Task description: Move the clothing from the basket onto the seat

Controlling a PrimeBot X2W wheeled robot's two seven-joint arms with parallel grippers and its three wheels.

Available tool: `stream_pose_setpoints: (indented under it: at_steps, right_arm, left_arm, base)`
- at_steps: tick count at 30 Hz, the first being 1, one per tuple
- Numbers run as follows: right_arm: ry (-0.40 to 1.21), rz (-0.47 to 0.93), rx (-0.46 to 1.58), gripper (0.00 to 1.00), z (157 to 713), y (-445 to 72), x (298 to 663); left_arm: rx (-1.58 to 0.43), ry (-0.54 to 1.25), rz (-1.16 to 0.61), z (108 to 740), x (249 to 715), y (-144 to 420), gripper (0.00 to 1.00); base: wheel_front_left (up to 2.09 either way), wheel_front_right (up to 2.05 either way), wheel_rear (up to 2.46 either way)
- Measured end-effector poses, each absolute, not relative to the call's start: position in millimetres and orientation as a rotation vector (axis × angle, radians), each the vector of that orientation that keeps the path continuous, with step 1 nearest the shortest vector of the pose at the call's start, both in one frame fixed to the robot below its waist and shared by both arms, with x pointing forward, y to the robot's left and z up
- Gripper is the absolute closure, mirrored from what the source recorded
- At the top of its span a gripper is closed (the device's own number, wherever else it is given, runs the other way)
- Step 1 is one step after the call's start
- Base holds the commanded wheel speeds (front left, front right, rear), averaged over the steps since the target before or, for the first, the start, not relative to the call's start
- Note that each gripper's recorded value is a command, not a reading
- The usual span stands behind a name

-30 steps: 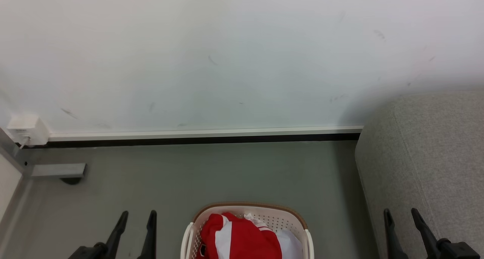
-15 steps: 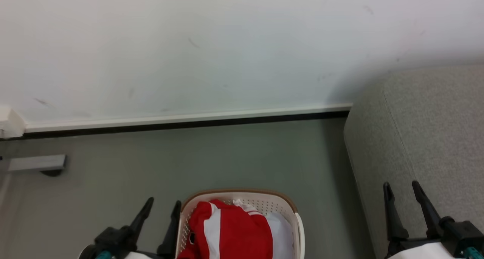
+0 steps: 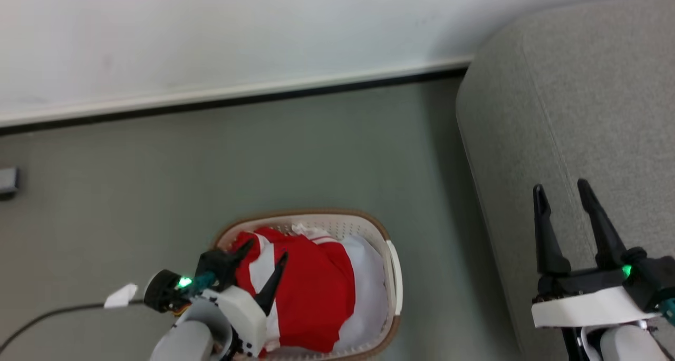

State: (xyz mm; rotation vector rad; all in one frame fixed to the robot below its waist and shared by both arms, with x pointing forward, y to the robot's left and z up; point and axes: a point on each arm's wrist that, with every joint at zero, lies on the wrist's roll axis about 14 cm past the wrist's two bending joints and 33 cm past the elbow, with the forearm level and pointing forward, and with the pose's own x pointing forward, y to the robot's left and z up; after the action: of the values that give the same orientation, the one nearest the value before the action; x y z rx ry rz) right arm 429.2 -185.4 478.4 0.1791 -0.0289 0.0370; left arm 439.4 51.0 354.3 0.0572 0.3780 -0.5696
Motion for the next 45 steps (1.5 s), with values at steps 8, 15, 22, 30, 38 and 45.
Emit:
stream_pose_setpoints:
  at_steps: [8,15,22,30,38,45]
  right_arm:
    - [-0.017,0.025,0.16,0.0,461.5,-193.1,457.2]
    - [0.05,0.018,0.167,0.0,429.7,-194.7,464.8]
    - [0.076,0.02,0.189,0.0,416.2,-192.8,469.7]
    - [0.077,0.021,0.189,0.0,411.6,-193.6,475.8]
    - [0.105,0.011,0.176,0.0,393.1,-198.2,482.2]
    - [0.14,-0.006,0.165,0.0,374.0,-204.6,484.7]
  left_arm:
    - [0.13,0.674,-0.635,267.1,447.7,44.9,0.0]
    - [0.135,0.831,-0.632,214.5,449.7,49.2,0.0]
    - [0.146,0.874,-0.626,194.9,458.9,52.8,0.0]
    - [0.157,0.943,-0.656,179.0,455.5,46.6,0.0]
    - [0.173,0.994,-0.667,151.8,461.3,47.4,0.0]
    - [0.207,1.004,-0.741,130.9,453.6,36.5,1.0]
  base:
    - [0.0,0.0,0.0]
    - [0.0,0.0,0.0]
    - [0.0,0.0,0.0]
    - [0.0,0.0,0.0]
    - [0.0,0.0,0.0]
    - [0.0,0.0,0.0]
